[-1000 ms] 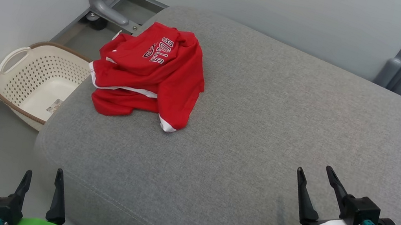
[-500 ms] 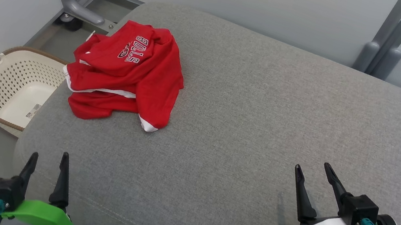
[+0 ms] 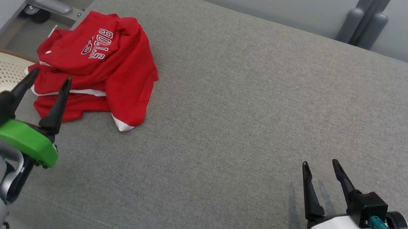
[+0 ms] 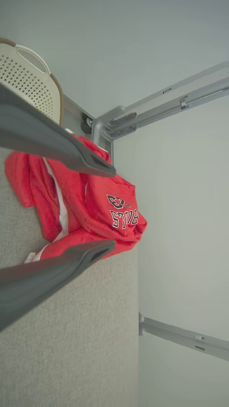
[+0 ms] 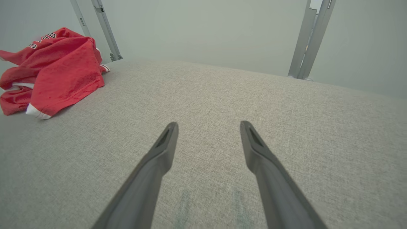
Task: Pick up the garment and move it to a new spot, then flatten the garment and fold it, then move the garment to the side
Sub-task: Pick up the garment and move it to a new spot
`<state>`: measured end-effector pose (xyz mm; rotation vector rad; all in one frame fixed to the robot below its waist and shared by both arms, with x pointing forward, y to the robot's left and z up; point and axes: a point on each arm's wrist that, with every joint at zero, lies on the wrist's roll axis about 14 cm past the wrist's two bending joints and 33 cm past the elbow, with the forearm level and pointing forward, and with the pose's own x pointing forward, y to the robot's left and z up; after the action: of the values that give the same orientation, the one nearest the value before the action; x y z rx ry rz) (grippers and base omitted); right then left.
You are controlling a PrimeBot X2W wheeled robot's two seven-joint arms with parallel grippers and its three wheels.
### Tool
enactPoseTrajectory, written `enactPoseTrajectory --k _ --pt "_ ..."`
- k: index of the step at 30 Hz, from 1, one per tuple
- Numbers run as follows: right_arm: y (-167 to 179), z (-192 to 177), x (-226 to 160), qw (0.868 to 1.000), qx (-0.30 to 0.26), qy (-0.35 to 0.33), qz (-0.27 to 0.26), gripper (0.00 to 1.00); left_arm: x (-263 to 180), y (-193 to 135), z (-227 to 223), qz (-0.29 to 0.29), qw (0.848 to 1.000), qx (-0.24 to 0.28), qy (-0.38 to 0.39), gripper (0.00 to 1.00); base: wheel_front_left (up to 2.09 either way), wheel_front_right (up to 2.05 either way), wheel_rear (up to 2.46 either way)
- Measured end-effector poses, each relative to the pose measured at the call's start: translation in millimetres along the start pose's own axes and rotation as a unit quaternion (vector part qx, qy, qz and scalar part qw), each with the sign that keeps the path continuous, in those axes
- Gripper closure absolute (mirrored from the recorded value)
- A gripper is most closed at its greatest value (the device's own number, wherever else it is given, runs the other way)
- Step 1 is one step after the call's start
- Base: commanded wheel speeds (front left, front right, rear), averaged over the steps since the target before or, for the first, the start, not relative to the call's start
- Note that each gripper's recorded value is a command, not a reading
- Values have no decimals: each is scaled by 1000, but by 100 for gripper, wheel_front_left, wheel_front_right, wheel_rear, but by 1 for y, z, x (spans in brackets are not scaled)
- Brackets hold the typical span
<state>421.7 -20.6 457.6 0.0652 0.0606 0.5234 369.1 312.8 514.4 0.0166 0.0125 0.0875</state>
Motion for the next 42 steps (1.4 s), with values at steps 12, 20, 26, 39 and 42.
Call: enactPoseTrajectory --k 12,20,26,39,42 --pt "-32 -7 -9 999 7 7 -44 0 67 -22 0 -86 992 28 84 0 0 0 0" --pt "-59 -26 -19 996 16 32 -82 0 96 -22 -34 -96 980 40 171 0 0 0 0" --pt "-75 -47 -29 992 30 61 -107 0 113 -14 -67 -76 970 45 226 0 0 0 0" --pt "-103 -68 -46 984 38 89 -152 0 129 -13 -125 -34 948 61 310 18 0 0 0" --pt "-104 -68 -48 983 40 89 -156 0 132 -16 -125 -34 950 59 305 100 0 0 0"
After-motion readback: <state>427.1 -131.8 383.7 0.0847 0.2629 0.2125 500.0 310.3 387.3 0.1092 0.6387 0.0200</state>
